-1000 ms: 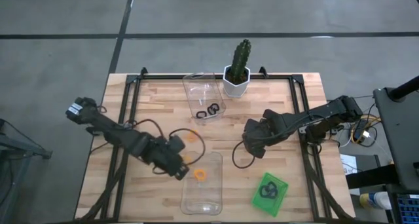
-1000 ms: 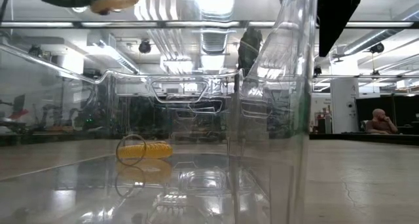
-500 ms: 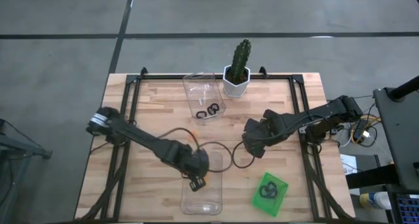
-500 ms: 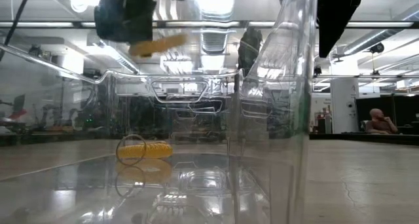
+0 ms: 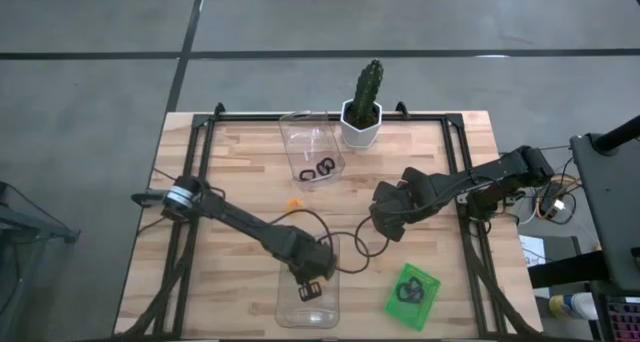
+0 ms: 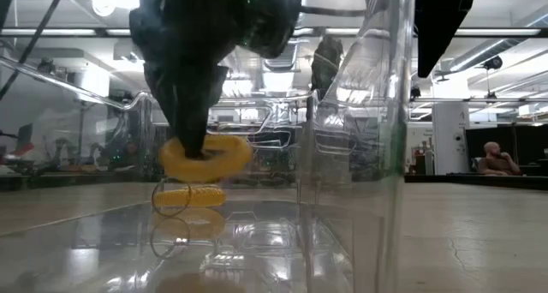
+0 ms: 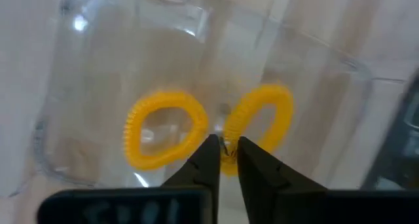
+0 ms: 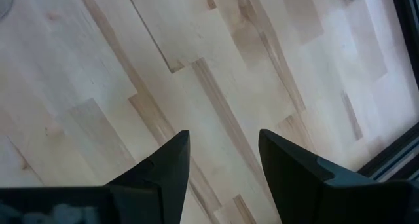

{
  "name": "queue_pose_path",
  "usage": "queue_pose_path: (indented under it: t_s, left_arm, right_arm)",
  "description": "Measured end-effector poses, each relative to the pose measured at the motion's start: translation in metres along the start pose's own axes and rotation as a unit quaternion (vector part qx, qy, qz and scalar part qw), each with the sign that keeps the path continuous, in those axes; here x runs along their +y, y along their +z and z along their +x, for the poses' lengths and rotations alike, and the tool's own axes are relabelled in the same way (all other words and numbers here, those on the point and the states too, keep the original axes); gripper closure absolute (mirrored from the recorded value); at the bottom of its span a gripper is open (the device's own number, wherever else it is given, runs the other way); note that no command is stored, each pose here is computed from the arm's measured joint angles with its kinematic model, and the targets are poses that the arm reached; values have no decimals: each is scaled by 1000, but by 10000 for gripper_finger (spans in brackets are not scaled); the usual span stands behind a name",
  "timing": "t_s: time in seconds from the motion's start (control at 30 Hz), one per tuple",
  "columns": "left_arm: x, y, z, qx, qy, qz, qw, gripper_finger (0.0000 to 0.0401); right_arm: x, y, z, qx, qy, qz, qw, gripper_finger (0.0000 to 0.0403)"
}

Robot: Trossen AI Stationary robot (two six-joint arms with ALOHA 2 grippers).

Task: Sort spring keychains
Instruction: Put the bottom yellow spring keychain into the bottom transparent bin, then put the yellow spring keychain into the bottom transparent bin

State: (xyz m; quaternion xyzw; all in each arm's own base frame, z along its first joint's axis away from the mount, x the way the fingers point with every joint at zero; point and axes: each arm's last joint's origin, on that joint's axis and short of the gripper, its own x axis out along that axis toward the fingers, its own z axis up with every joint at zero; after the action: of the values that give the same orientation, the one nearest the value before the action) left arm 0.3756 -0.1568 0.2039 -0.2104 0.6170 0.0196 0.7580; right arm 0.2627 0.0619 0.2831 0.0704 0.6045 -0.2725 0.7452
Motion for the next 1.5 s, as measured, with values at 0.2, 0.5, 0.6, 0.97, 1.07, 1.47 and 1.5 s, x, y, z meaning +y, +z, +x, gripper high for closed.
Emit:
queue_pose_path:
  t_s: [0.2,0.5,0.6,0.97,1.07,1.47,1.5]
  left_arm:
    - [2,5,-21,-19,-25,-2,999,304]
    - [13,-12,-93,-81,8,-36,996,272]
    - [27,-20,-117,-118,60,-59,989,271]
    - [121,-45,-145,-161,107,-286,939,271]
    - [143,-51,-135,-167,106,-306,931,271]
    - [197,-53,-81,-144,84,-302,939,271]
    - [198,-50,-77,-147,82,-295,941,271]
  right_arm:
    - [1,1,0,-4,3,2,1000,225]
    - [1,1,0,-5,3,2,1000,225]
    - [1,1,0,-5,4,2,1000,225]
    - [1,2,0,-14,1,3,1000,225]
    - [1,2,0,-15,1,4,1000,225]
    - [2,2,2,-16,3,12,1000,225]
    - [2,2,2,-16,3,14,1000,225]
